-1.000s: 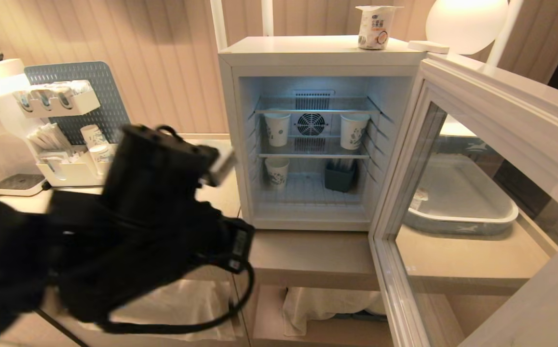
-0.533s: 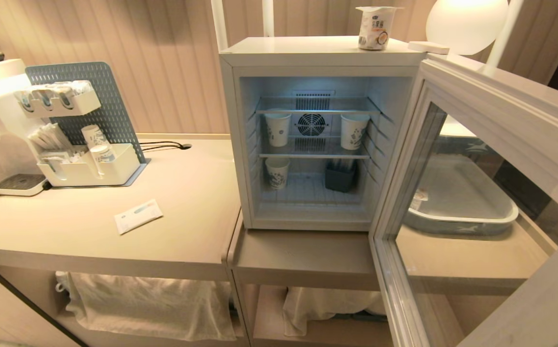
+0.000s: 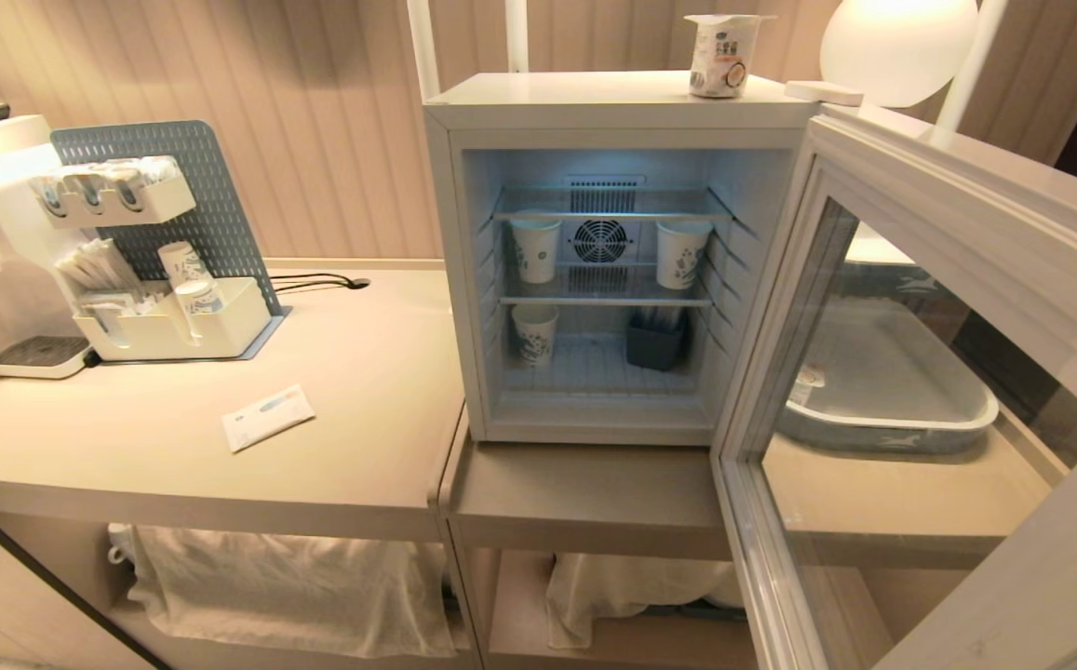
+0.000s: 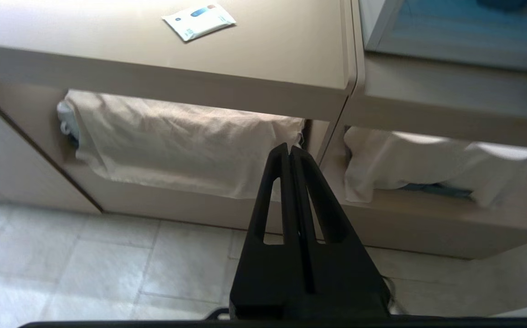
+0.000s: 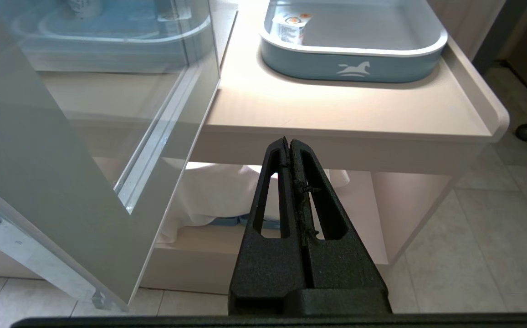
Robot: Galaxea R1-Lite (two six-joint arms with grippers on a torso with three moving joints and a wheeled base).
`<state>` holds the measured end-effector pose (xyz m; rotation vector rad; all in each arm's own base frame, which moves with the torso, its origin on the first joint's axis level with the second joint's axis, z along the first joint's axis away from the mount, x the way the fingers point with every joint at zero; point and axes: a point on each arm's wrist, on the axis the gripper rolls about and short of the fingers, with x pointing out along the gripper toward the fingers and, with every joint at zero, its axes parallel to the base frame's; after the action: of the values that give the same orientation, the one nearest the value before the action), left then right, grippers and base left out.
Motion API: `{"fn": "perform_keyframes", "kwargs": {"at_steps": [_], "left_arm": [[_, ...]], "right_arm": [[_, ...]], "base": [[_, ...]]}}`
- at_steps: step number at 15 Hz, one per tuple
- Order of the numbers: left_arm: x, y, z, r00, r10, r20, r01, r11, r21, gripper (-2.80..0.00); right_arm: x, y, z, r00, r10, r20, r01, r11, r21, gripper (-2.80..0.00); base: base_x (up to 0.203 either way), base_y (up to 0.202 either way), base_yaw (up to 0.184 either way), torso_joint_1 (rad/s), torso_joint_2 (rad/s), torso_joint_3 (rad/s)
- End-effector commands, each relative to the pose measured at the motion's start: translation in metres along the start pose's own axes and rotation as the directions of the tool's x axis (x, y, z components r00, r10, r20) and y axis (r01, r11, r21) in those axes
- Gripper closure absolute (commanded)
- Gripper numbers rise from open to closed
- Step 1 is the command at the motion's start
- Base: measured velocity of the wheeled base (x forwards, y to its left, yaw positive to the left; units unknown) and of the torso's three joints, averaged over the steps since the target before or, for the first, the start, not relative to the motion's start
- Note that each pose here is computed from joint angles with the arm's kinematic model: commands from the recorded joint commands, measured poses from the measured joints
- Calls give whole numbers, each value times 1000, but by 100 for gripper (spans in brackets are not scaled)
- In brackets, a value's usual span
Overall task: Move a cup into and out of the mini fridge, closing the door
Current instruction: Put the yoghurt in the freezer
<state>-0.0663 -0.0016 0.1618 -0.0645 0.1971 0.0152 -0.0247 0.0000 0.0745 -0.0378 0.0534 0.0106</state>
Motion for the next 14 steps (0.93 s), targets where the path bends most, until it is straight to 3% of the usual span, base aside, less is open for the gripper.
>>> {"fn": "perform_keyframes", "kwargs": {"at_steps": [1, 3, 4, 7, 10, 14], "left_arm": [[19, 3, -33, 995, -19, 94, 16, 999, 32, 0], [51, 4, -58, 977, -38, 210, 26, 998, 60, 0], [58, 5, -67, 971, -41, 234, 26, 997, 69, 0], [59, 6, -78, 984, -43, 172, 17, 989, 150, 0], [59, 6, -77, 984, -41, 173, 18, 991, 132, 0], [59, 6, -77, 984, -23, 177, 9, 996, 84, 0]], "right_arm": [[0, 0, 0, 1000, 1, 2, -1, 1000, -1, 0], [0, 0, 0, 1000, 1, 0, -1, 1000, 0, 0], [0, 0, 0, 1000, 1, 0, -1, 1000, -2, 0], [0, 0, 0, 1000, 1, 0, -1, 1000, -2, 0], [0, 0, 0, 1000, 1, -2, -1, 1000, 0, 0], [0, 0, 0, 1000, 1, -2, -1, 1000, -1, 0]], "base": [[0, 0, 0, 0, 0, 0], [0, 0, 0, 0, 0, 0], [0, 0, 0, 0, 0, 0], [0, 0, 0, 0, 0, 0], [0, 0, 0, 0, 0, 0], [-172, 0, 1, 6, 4, 2]]}}
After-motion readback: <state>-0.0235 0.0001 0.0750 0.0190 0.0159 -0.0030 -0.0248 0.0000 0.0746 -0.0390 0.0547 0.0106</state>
